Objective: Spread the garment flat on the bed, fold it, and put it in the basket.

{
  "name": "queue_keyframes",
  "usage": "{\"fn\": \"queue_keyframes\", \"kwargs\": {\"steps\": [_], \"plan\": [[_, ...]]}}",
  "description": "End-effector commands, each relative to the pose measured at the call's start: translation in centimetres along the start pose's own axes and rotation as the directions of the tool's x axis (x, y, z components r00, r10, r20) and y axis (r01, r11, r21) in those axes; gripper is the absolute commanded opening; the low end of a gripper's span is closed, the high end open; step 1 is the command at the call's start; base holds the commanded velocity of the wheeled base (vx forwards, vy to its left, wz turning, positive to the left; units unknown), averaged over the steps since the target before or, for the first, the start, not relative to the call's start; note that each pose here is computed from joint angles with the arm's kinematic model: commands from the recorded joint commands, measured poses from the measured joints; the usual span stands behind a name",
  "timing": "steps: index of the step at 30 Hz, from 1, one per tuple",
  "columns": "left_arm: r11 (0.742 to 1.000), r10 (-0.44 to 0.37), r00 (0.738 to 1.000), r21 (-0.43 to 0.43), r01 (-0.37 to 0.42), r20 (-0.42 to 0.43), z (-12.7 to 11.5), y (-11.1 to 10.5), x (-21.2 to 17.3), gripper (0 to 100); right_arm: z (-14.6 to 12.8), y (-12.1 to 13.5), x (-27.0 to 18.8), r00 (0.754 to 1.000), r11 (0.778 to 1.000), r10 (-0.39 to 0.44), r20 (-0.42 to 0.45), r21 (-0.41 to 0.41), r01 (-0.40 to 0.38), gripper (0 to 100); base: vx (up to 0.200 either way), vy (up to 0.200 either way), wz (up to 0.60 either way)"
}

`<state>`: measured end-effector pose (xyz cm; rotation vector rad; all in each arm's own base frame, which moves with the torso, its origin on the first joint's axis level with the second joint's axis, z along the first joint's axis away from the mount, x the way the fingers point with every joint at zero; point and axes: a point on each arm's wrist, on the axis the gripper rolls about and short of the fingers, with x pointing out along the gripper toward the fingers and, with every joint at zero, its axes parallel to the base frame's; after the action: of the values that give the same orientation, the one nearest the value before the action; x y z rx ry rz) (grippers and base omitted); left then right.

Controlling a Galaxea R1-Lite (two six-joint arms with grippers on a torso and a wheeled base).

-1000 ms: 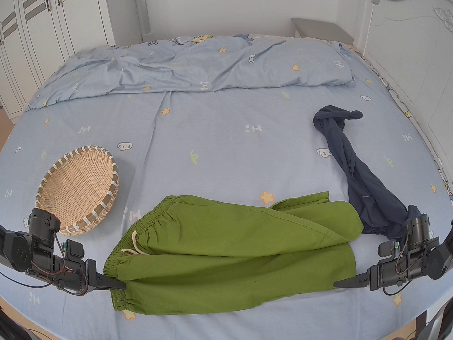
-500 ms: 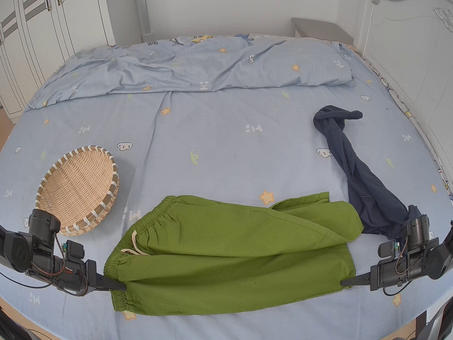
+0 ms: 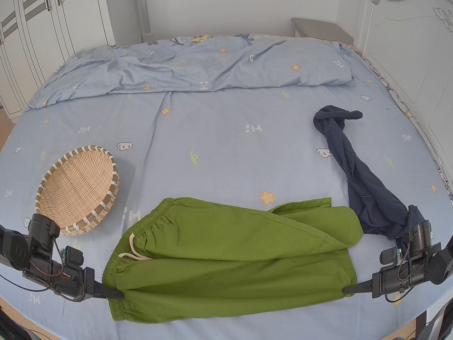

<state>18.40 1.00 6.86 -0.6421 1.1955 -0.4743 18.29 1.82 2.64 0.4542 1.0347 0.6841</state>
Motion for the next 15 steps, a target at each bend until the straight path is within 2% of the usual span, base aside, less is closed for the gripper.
{"fn": "queue_keyframes", "kwargs": {"steps": [1,5,9,15], "plan": [[1.000,0.012,0.997,0.024,-0.010,-0.079,-0.2,-0.4,-0.6,0,-1.3,0.6,-0.8,1.000,1.000,-0.008,-0.003,0.004,0.008,0,0.000,0.000,0.00],[0.999,0.020,0.990,0.036,-0.015,-0.138,-0.2,-0.3,-1.7,0,-2.6,0.8,-1.5,1.000,0.999,-0.018,-0.007,0.030,0.018,0,0.000,0.000,0.00],[0.999,0.021,0.991,0.028,-0.018,-0.134,-0.2,-0.1,-2.1,0,-3.6,0.9,-2.0,1.000,0.998,-0.028,-0.010,0.056,0.029,0,0.000,0.000,0.00],[0.999,0.018,0.982,0.042,-0.010,-0.187,-1.0,-0.4,-1.3,0,-4.8,1.2,-2.3,0.999,0.995,-0.033,-0.041,0.088,0.037,0,0.000,0.000,0.00]]}}
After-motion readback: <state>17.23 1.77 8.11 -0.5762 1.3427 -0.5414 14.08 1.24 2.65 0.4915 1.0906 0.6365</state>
